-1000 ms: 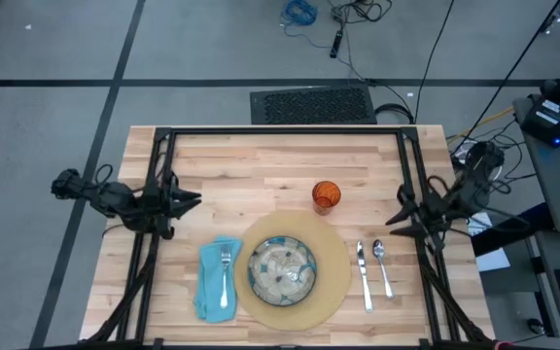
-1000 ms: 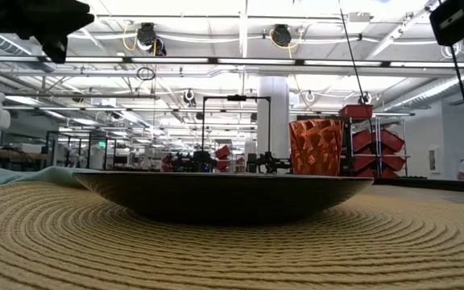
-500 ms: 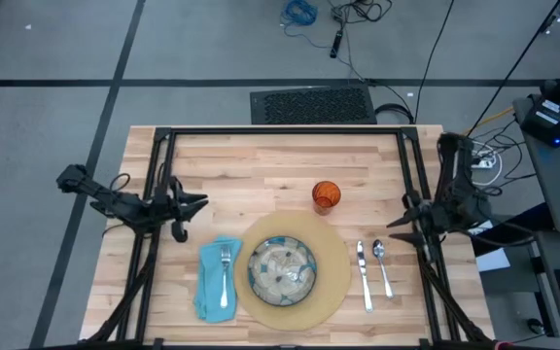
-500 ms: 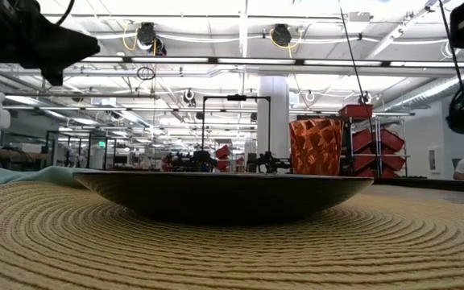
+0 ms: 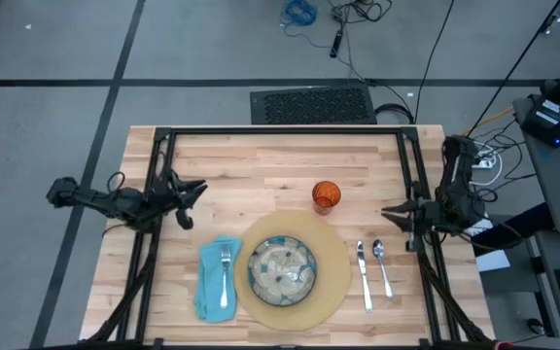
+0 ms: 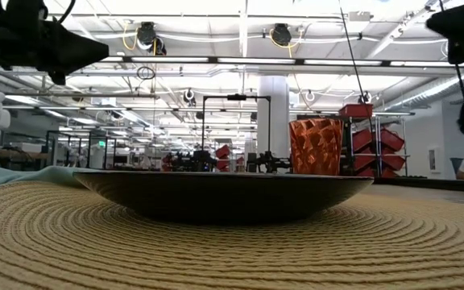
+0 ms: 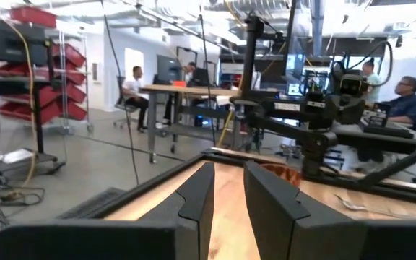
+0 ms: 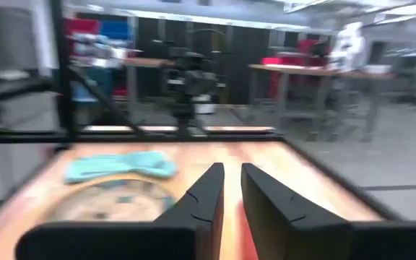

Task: Set table place
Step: Return to Home Position

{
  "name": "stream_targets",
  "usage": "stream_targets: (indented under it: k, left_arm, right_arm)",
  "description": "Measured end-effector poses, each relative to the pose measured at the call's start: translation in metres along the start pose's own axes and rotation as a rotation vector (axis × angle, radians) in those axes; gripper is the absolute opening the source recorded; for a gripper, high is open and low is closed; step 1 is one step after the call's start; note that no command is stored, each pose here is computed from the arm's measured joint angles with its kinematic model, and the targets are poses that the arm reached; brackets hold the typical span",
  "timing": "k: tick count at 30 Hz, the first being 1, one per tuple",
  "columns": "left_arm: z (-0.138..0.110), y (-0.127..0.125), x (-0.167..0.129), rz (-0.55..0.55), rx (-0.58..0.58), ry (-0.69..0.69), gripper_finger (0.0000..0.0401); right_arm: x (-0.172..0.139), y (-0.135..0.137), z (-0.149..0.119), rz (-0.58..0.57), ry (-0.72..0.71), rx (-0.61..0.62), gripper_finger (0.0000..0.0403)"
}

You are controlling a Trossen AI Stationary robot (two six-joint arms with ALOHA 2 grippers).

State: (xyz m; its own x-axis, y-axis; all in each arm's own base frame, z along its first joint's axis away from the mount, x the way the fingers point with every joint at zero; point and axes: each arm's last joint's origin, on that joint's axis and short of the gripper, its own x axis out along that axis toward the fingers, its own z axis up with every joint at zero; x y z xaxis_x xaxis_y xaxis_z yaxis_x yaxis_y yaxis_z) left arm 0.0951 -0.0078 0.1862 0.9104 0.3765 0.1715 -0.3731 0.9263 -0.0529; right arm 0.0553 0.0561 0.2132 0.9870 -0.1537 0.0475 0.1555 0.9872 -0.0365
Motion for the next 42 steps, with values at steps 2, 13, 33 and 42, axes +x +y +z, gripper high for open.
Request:
stream_targets:
  k: [2, 13, 33, 42]
  left_arm:
    - [0.001, 0.003, 0.002, 0.001, 0.013, -0.012, 0.0061]
    - [-0.009, 0.010, 0.022, -0.012, 0.056, 0.053, 0.0061]
    - [-0.030, -0.006, 0.051, -0.459, -0.132, 0.144, 0.0061]
    - [-0.014, 0.009, 0.056, -0.358, -0.007, -0.048, 0.0061]
  right_arm:
    - [0.005, -0.003, 0.000, -0.067, -0.008, -0.041, 0.0039]
    - [0.031, -0.038, -0.002, -0.557, 0.020, -0.231, 0.0038]
    - [0.049, -0.041, -0.026, 0.433, -0.037, 0.205, 0.0039]
    - [0.044, -0.045, -0.033, 0.363, -0.033, 0.081, 0.0038]
